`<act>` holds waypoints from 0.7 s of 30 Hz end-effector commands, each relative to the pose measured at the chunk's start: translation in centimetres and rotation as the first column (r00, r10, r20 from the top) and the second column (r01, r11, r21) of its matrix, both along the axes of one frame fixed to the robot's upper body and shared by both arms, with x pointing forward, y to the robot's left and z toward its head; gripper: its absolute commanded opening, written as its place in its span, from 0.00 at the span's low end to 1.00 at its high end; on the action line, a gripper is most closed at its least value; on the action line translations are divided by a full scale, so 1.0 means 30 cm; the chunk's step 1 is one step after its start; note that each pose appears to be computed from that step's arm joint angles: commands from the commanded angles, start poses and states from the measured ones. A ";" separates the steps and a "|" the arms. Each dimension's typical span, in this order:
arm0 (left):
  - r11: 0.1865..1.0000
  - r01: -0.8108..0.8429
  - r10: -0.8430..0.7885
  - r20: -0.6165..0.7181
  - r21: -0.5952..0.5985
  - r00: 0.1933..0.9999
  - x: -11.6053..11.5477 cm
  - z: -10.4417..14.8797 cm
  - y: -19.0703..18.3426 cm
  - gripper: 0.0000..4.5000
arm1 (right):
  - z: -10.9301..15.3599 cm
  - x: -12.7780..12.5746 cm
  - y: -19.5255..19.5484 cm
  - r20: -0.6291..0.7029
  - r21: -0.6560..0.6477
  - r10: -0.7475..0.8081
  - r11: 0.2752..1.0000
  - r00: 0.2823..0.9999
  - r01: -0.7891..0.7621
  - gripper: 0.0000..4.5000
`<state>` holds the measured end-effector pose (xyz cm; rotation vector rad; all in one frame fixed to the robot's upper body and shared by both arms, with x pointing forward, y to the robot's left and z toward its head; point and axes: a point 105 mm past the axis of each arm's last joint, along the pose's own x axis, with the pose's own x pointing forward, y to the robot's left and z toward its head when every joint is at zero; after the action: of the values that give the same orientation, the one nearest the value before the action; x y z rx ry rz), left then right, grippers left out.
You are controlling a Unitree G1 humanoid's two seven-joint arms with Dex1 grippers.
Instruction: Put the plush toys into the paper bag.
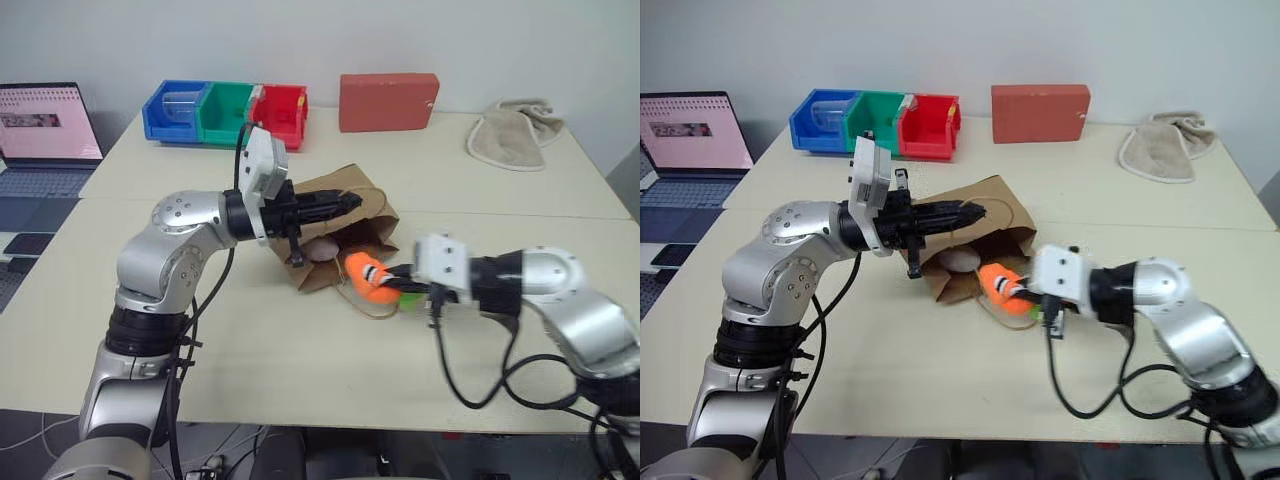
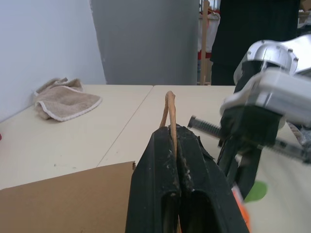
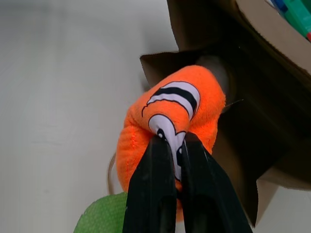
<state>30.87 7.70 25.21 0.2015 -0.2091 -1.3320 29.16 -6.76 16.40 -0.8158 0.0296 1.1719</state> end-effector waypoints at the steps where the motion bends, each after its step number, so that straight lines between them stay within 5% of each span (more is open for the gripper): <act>1: 1.000 0.002 -0.002 0.050 0.003 0.999 -0.012 0.043 0.013 0.00 | 0.003 0.056 0.043 0.124 -0.014 -0.027 0.999 0.992 0.029 0.00; 21: 1.000 0.000 -0.001 0.046 0.017 0.999 -0.016 0.067 0.034 0.00 | 0.027 0.215 0.120 0.351 0.083 -0.217 0.976 0.911 0.200 0.00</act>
<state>30.88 8.67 25.38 0.2319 -0.1644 -1.3243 35.28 -3.61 15.98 -0.9087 -0.1326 0.8455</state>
